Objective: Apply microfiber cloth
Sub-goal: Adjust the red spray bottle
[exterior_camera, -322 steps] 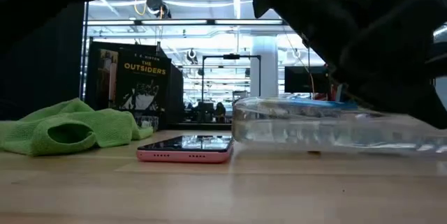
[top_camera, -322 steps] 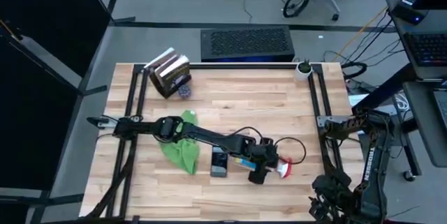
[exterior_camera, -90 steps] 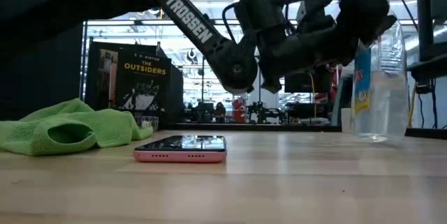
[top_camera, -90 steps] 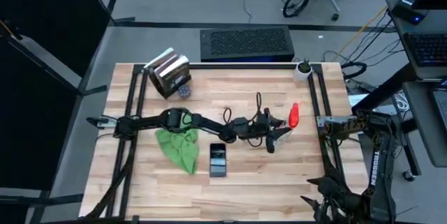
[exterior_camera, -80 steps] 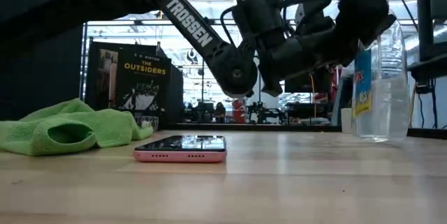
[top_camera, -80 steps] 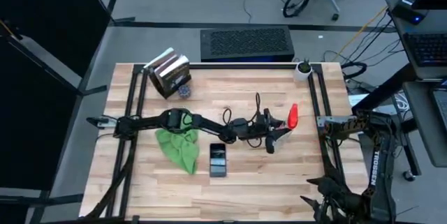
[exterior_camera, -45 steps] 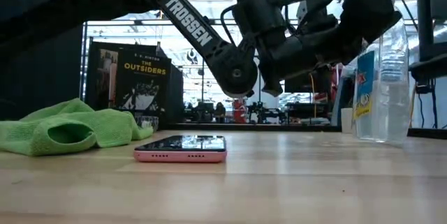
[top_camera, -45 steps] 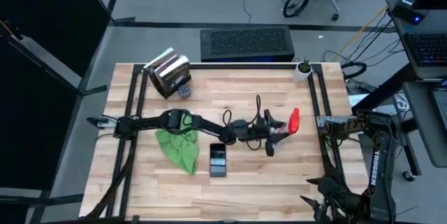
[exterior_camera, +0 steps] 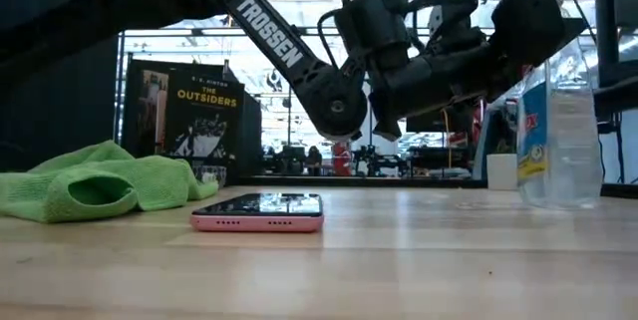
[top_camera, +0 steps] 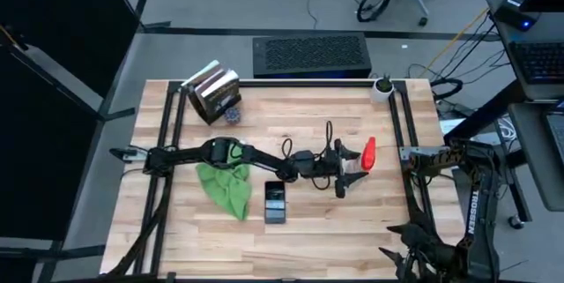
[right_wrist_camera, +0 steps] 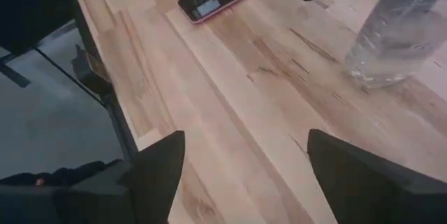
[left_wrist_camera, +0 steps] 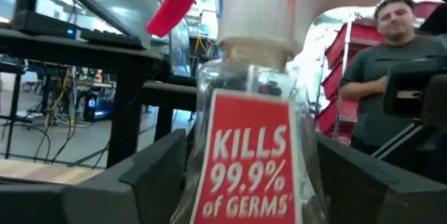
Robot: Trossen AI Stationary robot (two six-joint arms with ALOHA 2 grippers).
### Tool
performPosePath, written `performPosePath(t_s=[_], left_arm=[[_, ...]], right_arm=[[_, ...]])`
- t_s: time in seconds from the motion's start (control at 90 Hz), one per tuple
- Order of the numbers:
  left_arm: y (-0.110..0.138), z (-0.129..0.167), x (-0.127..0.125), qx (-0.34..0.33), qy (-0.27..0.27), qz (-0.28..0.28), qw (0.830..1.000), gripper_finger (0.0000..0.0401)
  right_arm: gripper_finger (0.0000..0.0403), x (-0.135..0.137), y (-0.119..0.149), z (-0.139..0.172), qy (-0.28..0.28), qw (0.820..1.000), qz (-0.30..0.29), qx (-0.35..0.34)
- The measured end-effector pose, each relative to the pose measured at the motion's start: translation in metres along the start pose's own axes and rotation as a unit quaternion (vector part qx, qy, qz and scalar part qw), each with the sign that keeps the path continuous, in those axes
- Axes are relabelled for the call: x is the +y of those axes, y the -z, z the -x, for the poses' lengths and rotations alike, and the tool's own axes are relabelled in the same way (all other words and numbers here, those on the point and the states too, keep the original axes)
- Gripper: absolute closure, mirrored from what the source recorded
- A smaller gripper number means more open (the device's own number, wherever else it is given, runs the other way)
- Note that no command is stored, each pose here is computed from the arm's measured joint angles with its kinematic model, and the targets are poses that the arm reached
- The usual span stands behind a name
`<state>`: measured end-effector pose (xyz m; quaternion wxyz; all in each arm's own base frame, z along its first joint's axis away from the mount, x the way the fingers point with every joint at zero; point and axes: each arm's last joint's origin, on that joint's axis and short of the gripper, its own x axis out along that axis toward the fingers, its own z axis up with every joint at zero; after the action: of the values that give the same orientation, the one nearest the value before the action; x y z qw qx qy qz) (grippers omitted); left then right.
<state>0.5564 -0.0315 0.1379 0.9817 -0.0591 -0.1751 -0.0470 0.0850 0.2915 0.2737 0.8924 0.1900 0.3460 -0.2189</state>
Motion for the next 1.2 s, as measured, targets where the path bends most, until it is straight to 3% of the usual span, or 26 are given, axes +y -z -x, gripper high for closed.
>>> performPosePath(t_s=[0.244, 0.444, 0.611, 1.033, 1.111, 1.2], left_arm=[[-0.009, -0.005, -0.001, 0.026, 0.001, -0.025, 0.999, 0.0132], [-0.021, -0.011, -0.004, 0.102, -0.001, -0.059, 0.993, 0.0131], [-0.048, -0.017, -0.008, 0.159, 0.009, -0.066, 0.985, 0.0131], [-0.107, -0.009, -0.014, 0.316, 0.006, -0.104, 0.943, 0.0131], [-0.115, -0.005, -0.014, 0.343, -0.007, -0.115, 0.932, 0.0131], [-0.128, 0.004, -0.015, 0.397, -0.029, -0.131, 0.908, 0.0131]], right_arm=[[0.0117, 0.002, 0.001, 0.0, -0.005, 1.0, -0.007, 0.005], [0.0117, 0.002, 0.002, 0.0, -0.002, 1.0, -0.009, 0.017], [0.0117, 0.002, 0.002, 0.0, -0.002, 1.0, -0.008, 0.017], [0.0117, 0.002, 0.002, 0.0, -0.003, 1.0, -0.007, 0.017], [0.0117, 0.002, 0.002, 0.0, -0.003, 1.0, -0.005, 0.017], [0.0117, 0.002, 0.002, 0.0, -0.003, 1.0, -0.002, 0.017]])
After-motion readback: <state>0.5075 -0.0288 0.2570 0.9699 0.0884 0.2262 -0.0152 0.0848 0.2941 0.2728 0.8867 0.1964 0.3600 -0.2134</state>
